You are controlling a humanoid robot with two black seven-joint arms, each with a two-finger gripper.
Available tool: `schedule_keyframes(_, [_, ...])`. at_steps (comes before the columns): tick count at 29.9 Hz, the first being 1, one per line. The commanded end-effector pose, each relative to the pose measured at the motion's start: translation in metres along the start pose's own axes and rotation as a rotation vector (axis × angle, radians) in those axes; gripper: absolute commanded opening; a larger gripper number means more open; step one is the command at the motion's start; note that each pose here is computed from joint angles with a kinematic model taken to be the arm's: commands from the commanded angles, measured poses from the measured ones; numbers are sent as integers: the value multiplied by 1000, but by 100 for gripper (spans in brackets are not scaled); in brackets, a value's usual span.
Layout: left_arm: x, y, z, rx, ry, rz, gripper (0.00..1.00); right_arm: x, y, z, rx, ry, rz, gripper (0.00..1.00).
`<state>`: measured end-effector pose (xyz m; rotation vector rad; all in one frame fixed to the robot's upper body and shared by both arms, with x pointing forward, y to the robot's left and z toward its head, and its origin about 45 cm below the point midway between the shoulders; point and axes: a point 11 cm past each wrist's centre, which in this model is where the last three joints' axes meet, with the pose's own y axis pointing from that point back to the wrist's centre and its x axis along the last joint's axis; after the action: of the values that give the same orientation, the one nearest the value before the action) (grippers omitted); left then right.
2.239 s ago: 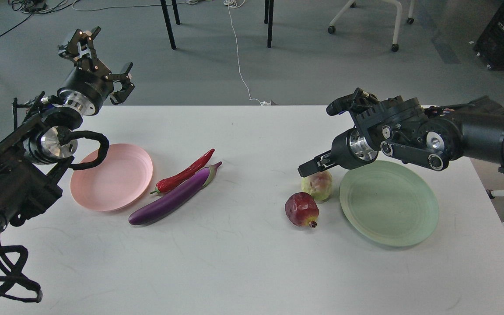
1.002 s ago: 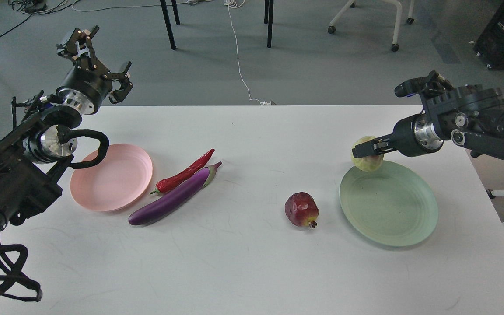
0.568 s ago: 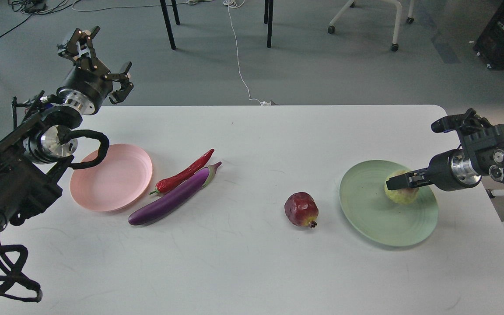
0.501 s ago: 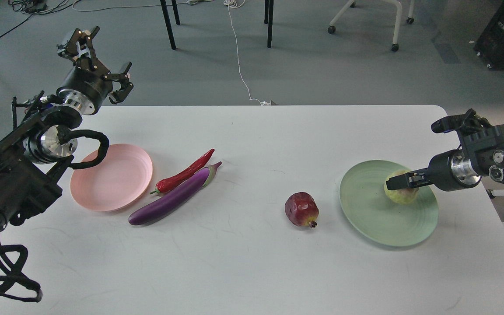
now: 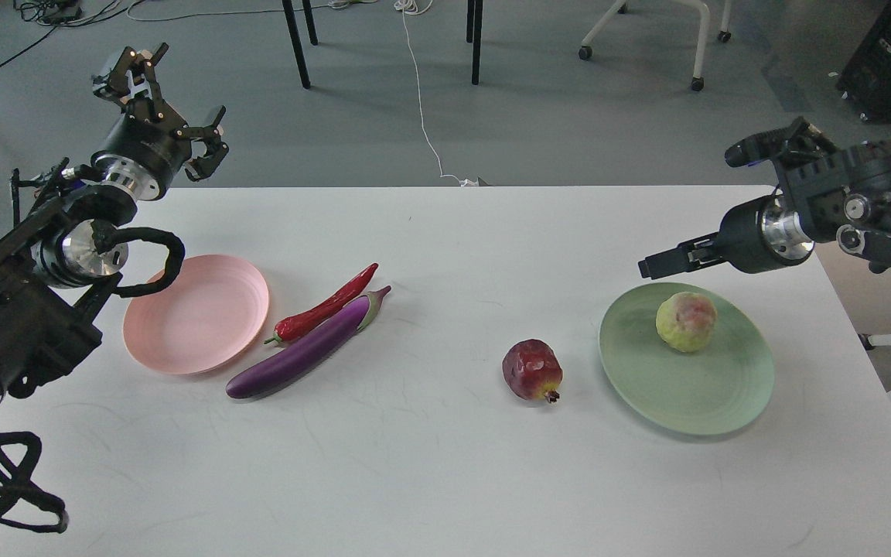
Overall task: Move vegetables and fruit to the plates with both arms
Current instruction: 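Reach the right gripper down to the red pomegranate and grasp it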
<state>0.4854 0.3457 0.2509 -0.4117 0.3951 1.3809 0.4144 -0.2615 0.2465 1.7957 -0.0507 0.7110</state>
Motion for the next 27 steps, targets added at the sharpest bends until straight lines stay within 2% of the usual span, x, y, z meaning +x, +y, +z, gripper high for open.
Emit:
schedule_keyframes(1, [0,0,1,-1,-2,-1,98,4,-24,-60,141,-15,-42,98])
schedule_keyframes(4, [1,0,1,-1,-4,2,98,-1,-43,-94,196,17,-90,97])
schedule_keyframes(9, [5,2,5,-5,-11,7,98,-15,-62,-121,233,59,-151,96])
schedule_keyframes(18, [6,3,4,-4,-10,12,98,-41,-71,-99,143,159,-225,95])
schedule_keyframes(27, [14,6,13,-14,-24,24,98,-54,-91,-107,173,155,-205,92])
